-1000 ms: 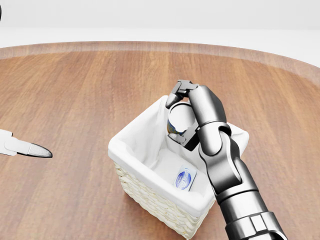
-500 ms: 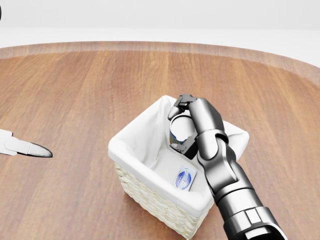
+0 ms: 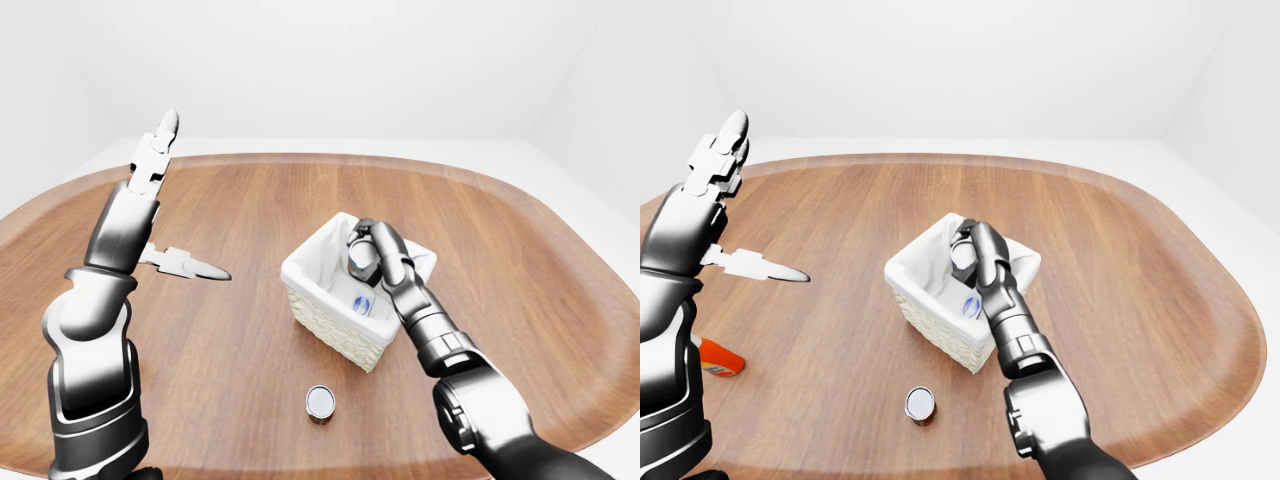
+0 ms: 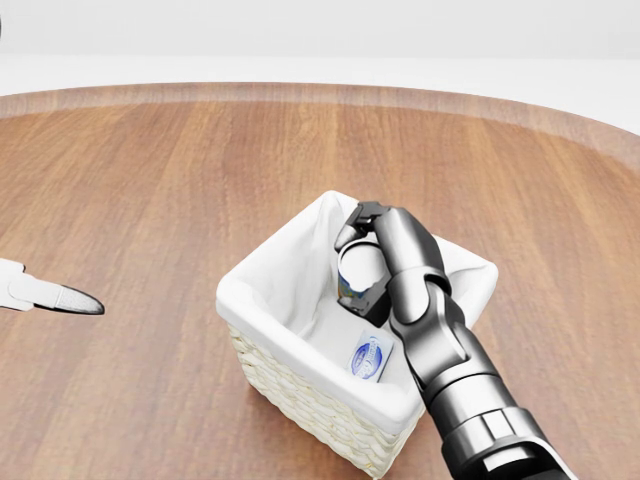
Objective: Pick up the alphabet soup and the cream cheese box, and put them in the basket.
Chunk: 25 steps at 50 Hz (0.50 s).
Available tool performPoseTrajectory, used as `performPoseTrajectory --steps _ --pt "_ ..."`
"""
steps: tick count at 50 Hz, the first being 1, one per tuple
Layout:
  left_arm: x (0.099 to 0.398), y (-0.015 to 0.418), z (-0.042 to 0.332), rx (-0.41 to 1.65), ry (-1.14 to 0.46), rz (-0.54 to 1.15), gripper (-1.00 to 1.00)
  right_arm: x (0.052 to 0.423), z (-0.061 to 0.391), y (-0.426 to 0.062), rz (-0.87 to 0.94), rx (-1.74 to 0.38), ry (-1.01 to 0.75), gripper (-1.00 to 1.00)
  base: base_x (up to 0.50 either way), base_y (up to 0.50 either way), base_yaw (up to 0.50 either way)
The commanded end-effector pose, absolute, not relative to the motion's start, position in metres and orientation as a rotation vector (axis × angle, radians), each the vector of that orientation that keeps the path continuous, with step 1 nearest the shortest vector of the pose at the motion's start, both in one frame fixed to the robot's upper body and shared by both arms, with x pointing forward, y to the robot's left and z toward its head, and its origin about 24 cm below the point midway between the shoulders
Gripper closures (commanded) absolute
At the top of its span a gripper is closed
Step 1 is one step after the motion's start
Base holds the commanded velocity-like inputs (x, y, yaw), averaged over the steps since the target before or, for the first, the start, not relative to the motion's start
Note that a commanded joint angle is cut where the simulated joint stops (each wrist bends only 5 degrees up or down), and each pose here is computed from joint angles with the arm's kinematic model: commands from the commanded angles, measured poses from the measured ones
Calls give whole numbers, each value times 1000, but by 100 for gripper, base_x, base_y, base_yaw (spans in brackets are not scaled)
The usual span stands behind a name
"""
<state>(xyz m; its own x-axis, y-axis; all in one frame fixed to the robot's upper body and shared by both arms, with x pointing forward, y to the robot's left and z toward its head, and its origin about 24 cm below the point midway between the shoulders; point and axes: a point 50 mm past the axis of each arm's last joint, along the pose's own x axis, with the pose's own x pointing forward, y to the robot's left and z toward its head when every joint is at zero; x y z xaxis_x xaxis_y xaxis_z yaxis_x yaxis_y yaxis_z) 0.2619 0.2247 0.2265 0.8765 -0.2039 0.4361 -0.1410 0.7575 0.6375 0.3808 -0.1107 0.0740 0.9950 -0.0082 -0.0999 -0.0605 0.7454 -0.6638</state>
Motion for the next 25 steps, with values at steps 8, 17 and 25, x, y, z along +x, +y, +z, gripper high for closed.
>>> performPoseTrajectory --steps 8,17,25 --pt "262 225 229 694 -531 -29 -100 383 79 -109 19 -720 83 100 0 0 0" --pt "260 223 233 706 -549 -34 -100 385 86 -107 22 -727 57 100 0 0 0" --pt "262 224 230 695 -532 -31 -100 383 95 -105 31 -728 7 100 0 0 0"
